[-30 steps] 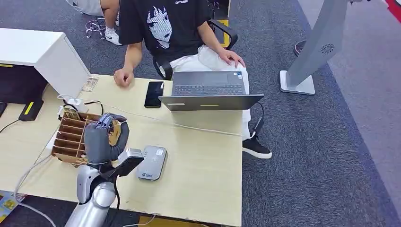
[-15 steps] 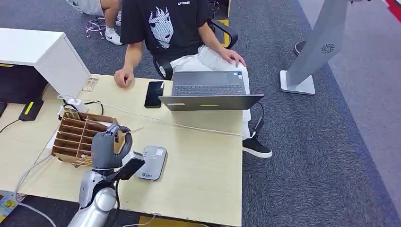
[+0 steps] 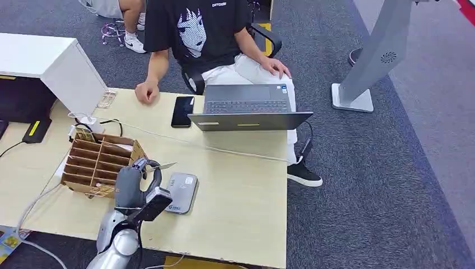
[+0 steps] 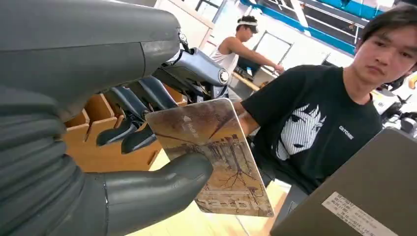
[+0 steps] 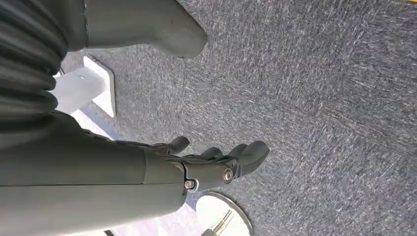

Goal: Pass the card to the sensor for recognition and then transmit it.

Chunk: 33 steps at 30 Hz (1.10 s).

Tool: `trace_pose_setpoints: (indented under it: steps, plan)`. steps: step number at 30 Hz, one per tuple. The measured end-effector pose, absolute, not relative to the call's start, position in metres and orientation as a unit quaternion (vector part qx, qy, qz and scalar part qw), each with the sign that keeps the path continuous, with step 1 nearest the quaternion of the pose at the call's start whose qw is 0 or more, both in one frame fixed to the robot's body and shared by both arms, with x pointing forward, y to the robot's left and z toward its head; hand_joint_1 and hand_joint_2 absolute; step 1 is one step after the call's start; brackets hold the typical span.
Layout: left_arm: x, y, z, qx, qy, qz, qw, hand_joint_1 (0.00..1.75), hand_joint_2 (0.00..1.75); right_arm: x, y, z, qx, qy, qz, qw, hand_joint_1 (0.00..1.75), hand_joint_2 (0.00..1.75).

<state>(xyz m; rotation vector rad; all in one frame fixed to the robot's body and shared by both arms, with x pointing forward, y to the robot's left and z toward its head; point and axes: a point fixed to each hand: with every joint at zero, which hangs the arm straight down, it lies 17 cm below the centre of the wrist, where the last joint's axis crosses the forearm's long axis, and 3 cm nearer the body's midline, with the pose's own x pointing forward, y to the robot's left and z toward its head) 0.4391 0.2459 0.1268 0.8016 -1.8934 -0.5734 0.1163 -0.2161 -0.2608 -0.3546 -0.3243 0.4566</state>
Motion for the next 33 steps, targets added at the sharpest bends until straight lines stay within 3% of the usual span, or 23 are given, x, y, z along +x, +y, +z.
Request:
trace_pose_setpoints:
  steps: [15,33]
  plan:
    - [0.436,0.220,0.112,0.290,-0.774,-0.270,0.493,1.75,1.75,0.119,-0.213,-0.260,-0.174,-0.161,0.235,0.943,0.00,1.75]
    - [0.427,0.216,0.043,0.267,-0.696,-0.378,0.549,1.75,1.75,0.123,-0.208,-0.259,-0.168,-0.169,0.242,0.941,0.00,1.75]
